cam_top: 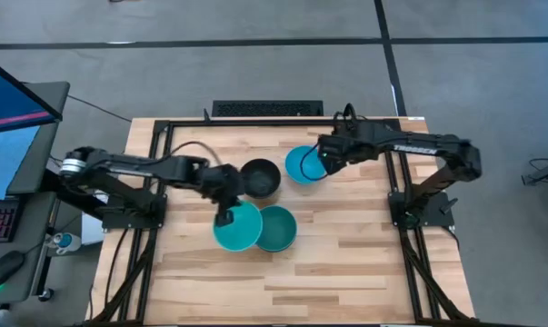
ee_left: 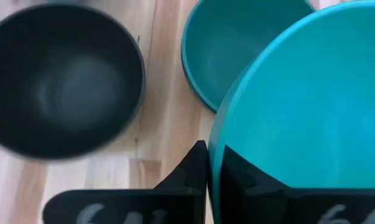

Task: Nest bowls inside each other
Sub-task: Stack the bottom blue bowl on top of the green bowl

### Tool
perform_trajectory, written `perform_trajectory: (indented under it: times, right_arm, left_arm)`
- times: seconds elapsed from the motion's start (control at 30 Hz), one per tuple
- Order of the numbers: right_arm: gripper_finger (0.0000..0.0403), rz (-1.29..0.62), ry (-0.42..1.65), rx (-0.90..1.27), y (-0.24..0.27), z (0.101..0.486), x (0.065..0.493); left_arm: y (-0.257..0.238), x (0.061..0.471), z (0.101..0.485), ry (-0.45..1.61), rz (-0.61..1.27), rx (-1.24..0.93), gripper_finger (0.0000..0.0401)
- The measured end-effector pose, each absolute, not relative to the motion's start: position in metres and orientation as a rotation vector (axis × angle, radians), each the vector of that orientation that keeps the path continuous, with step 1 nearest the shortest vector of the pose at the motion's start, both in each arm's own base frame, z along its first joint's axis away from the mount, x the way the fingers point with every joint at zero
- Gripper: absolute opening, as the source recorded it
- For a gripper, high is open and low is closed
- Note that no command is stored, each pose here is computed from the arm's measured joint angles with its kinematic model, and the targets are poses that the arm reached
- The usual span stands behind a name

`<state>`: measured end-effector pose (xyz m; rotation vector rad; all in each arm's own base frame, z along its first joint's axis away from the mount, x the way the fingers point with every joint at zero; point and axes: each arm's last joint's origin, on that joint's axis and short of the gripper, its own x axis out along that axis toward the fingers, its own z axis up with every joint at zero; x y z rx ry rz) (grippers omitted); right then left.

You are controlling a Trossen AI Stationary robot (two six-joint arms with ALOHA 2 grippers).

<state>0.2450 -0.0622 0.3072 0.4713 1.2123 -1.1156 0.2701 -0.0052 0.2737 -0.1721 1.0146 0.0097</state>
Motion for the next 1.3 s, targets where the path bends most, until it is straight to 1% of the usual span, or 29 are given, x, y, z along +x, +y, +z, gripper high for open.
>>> perform_trajectory:
  times: [0.13, 0.27, 0.37, 0.47, 0.63, 0.73, 0.87, 1.0, 1.1, 1.3]
  right_arm:
    - [0.0255, -1.127, 1.202, 0.481, -0.076, 0.308, 0.235]
    - [0.0255, -1.137, 1.219, 0.470, -0.086, 0.307, 0.231]
    - [0.0255, -1.127, 1.221, 0.457, -0.089, 0.307, 0.232]
    - [0.0255, -1.119, 1.191, 0.455, -0.095, 0.303, 0.234]
    - [0.0255, -1.048, 1.231, 0.528, -0.107, 0.277, 0.232]
    - [0.0255, -1.055, 1.253, 0.526, -0.110, 0.264, 0.228]
    - [0.0255, -1.060, 1.233, 0.547, -0.118, 0.260, 0.227]
    - [0.0255, -0.978, 1.150, 0.607, -0.123, 0.259, 0.235]
    - [0.0255, -0.948, 1.118, 0.617, -0.125, 0.256, 0.243]
    - [0.0255, -0.936, 1.196, 0.629, -0.131, 0.235, 0.253]
  left_arm:
    - [0.004, 0.302, 0.262, 1.092, -0.024, -0.141, 0.0000]
    - [0.011, 0.323, 0.261, 1.088, -0.068, -0.134, 0.0000]
    - [0.016, 0.332, 0.270, 1.046, -0.084, -0.127, 0.0000]
    - [0.024, 0.337, 0.280, 0.993, -0.065, -0.132, 0.0000]
    - [0.033, 0.337, 0.279, 0.989, -0.037, -0.161, 0.0000]
    - [0.033, 0.340, 0.273, 1.003, -0.035, -0.177, 0.0000]
    - [0.027, 0.352, 0.259, 1.015, -0.042, -0.175, 0.0000]
    - [0.027, 0.359, 0.243, 1.057, -0.042, -0.202, 0.0002]
    - [0.028, 0.362, 0.238, 1.068, -0.044, -0.201, 0.0007]
    - [0.032, 0.362, 0.238, 1.058, -0.045, -0.205, 0.0009]
